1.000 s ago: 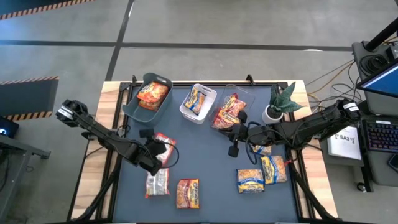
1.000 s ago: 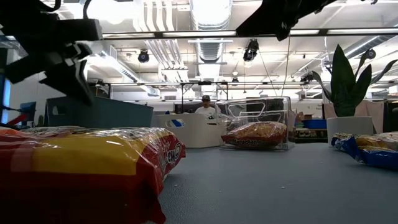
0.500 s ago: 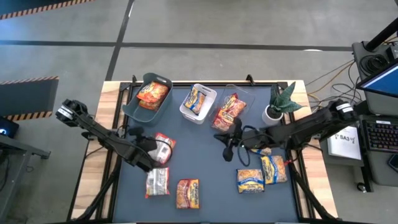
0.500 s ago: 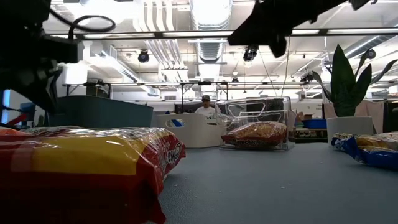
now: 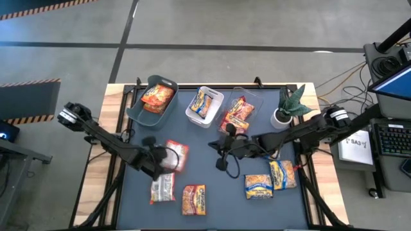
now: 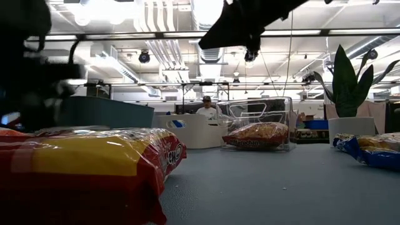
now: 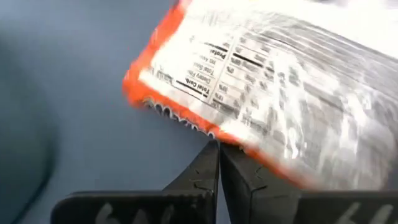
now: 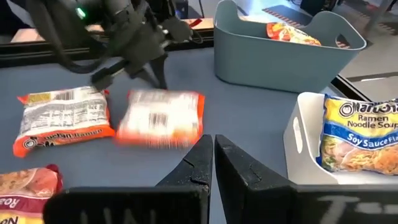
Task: Sort Maruchan noodles
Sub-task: Put the orange noodle pack into the blue bin
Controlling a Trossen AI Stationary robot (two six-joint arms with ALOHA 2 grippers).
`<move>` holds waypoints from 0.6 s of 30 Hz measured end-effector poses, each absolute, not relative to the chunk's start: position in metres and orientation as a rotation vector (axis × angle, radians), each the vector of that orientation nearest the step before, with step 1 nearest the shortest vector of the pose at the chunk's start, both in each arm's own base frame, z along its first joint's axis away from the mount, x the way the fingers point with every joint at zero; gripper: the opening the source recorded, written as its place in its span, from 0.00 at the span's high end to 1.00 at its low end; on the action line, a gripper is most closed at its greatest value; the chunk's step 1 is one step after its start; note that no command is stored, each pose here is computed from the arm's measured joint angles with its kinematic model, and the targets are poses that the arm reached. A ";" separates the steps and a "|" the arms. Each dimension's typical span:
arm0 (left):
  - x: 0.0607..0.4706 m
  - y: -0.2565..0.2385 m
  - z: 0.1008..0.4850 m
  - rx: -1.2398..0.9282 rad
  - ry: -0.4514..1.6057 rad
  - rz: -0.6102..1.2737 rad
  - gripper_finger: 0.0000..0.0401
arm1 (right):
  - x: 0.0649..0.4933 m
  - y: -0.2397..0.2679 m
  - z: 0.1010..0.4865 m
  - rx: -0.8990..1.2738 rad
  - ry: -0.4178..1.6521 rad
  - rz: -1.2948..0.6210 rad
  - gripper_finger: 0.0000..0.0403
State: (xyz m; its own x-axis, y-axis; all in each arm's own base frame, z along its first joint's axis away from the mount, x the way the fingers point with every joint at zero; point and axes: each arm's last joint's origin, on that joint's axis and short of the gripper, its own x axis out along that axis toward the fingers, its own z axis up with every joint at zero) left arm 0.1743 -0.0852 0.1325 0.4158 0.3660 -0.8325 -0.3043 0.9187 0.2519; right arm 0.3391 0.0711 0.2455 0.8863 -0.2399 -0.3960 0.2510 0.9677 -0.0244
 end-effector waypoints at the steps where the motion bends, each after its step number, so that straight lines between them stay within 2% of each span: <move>1: 0.182 -0.089 0.135 0.062 0.985 0.381 1.00 | 0.342 0.072 0.245 0.026 0.412 -0.256 0.98; 4: 0.199 -0.097 0.147 0.111 0.830 0.309 1.00 | 0.350 0.074 0.243 0.023 0.418 -0.256 0.98; 9: 0.203 -0.100 0.157 0.181 0.846 0.298 1.00 | 0.366 0.077 0.237 0.052 0.452 -0.246 0.98; 18: 0.208 -0.103 0.157 0.051 0.759 0.293 1.00 | 0.380 0.083 0.216 -0.037 0.705 -0.155 0.98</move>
